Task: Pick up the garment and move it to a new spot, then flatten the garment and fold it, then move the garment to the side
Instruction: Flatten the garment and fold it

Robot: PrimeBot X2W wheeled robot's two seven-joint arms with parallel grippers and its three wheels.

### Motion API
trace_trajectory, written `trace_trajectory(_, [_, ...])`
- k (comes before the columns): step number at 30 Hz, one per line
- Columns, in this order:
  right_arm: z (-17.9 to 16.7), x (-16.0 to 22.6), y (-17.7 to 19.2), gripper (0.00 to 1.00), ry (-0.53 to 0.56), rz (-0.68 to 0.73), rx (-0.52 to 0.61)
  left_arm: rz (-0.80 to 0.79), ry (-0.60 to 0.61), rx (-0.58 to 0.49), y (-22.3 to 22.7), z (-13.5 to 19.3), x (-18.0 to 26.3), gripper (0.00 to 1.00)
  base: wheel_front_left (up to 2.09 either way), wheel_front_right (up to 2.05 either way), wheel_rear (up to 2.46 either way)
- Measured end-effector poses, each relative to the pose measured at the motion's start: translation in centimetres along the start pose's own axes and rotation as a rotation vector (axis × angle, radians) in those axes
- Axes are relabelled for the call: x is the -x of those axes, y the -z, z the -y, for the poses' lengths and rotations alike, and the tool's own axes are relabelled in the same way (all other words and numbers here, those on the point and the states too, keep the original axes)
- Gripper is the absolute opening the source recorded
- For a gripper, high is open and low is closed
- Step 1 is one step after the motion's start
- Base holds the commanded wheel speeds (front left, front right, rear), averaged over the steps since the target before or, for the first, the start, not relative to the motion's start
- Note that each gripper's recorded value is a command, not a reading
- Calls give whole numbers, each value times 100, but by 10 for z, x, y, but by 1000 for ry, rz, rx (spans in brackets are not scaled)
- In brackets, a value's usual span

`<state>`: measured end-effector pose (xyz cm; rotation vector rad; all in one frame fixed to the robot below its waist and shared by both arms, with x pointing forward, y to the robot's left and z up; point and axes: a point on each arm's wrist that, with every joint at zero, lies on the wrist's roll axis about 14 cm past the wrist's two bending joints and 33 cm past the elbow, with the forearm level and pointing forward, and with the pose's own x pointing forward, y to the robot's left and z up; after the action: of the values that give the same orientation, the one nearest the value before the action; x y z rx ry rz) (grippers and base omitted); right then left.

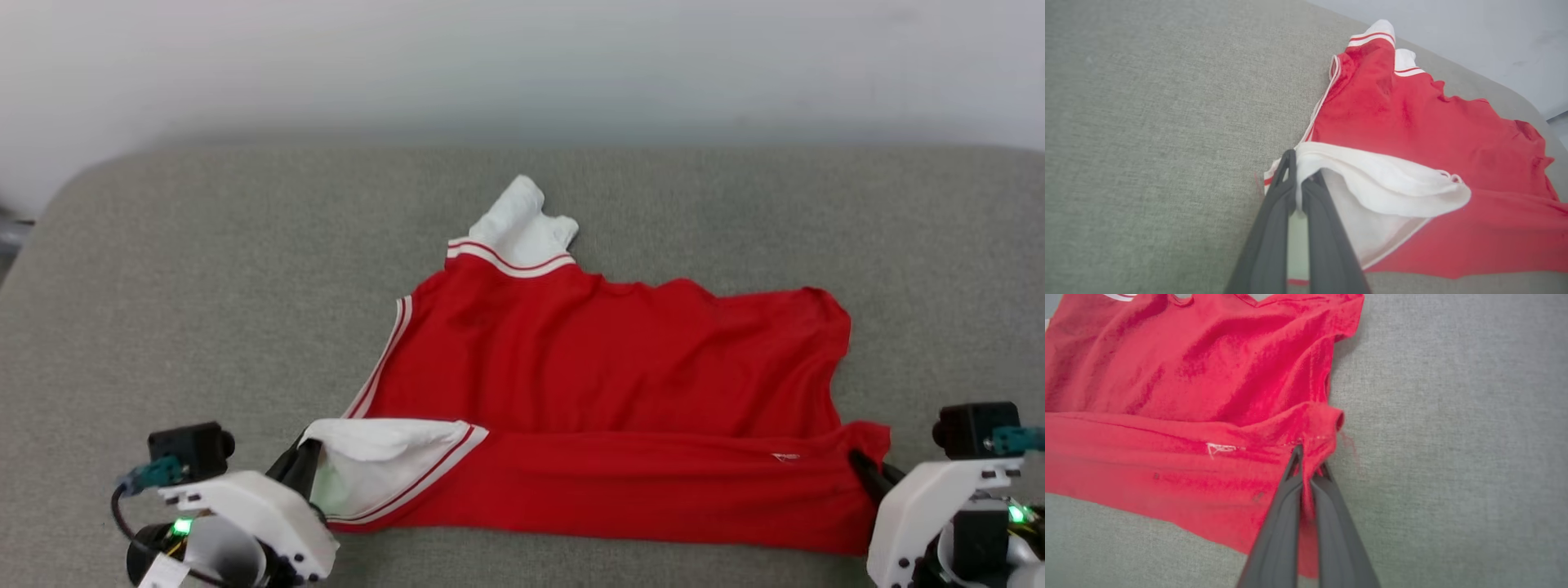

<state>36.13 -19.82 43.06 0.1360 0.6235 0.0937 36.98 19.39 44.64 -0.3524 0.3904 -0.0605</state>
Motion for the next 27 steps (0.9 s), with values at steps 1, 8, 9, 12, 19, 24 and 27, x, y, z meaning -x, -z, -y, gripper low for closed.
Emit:
trace_trajectory(1, [1,-6,3,0,1,-19,7,-20,0,1,4,0,-7,0,0,0,0])
trace_trajectory(8, [2,-38,30,0,-1,-104,12,-159,-11,33,45,-8,-35,0,0,0,0])
trace_trajectory(9, [3,-40,34,12,0,-112,16,-171,-8,35,48,-7,-37,0,0,0,0])
trace_trajectory(12, [3,-42,33,100,-7,-92,24,-187,-7,43,52,-7,-39,80,0,0,0])
trace_trajectory(19, [1,-30,-1,100,-9,144,-11,-112,-12,28,33,-10,-33,100,0,0,0])
trace_trajectory(24, [-2,-9,-30,100,-7,346,-19,-45,-16,-7,8,-11,-20,100,0,0,0])
trace_trajectory(27, [-2,5,-34,100,5,394,-22,-51,-13,-38,-3,-13,-10,100,0,0,0])
